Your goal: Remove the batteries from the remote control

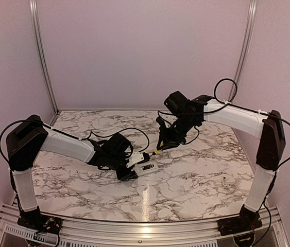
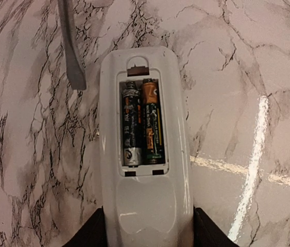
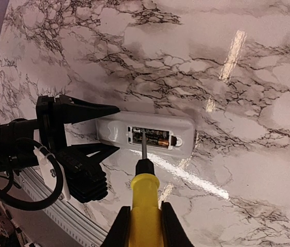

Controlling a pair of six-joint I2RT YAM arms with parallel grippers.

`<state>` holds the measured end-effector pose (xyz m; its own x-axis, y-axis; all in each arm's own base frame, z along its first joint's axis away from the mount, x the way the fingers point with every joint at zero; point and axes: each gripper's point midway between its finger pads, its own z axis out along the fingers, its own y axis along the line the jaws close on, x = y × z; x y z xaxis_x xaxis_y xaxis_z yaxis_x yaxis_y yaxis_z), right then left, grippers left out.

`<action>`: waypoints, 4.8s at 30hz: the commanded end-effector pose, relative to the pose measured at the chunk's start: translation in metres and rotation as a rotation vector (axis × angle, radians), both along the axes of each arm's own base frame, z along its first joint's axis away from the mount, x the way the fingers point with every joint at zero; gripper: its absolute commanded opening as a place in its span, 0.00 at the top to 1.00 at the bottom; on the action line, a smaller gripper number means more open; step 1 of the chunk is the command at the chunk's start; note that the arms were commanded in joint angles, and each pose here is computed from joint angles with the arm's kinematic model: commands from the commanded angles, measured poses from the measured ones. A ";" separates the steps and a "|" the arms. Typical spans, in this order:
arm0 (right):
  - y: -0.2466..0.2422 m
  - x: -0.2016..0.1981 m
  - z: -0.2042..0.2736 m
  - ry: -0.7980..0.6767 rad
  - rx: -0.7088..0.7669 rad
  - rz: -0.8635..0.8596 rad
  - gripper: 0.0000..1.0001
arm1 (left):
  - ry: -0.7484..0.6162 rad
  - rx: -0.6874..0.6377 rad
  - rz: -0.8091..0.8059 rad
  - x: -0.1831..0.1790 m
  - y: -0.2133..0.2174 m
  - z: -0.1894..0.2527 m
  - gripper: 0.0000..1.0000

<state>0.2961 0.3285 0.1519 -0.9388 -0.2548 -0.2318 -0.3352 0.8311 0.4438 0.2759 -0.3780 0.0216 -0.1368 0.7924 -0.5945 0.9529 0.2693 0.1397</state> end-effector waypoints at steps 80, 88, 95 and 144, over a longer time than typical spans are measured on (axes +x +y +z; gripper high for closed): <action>0.012 -0.008 -0.062 0.091 0.038 0.164 1.00 | -0.037 0.046 -0.030 0.009 -0.007 -0.003 1.00; -0.005 -0.008 -0.075 0.118 0.066 0.153 1.00 | -0.038 0.046 -0.034 0.009 -0.007 -0.003 1.00; -0.014 -0.006 -0.082 0.135 0.149 0.121 1.00 | -0.038 0.047 -0.032 0.009 -0.006 -0.004 1.00; -0.002 -0.038 -0.086 0.265 0.528 0.281 1.00 | -0.052 0.040 -0.029 0.011 0.000 -0.003 1.00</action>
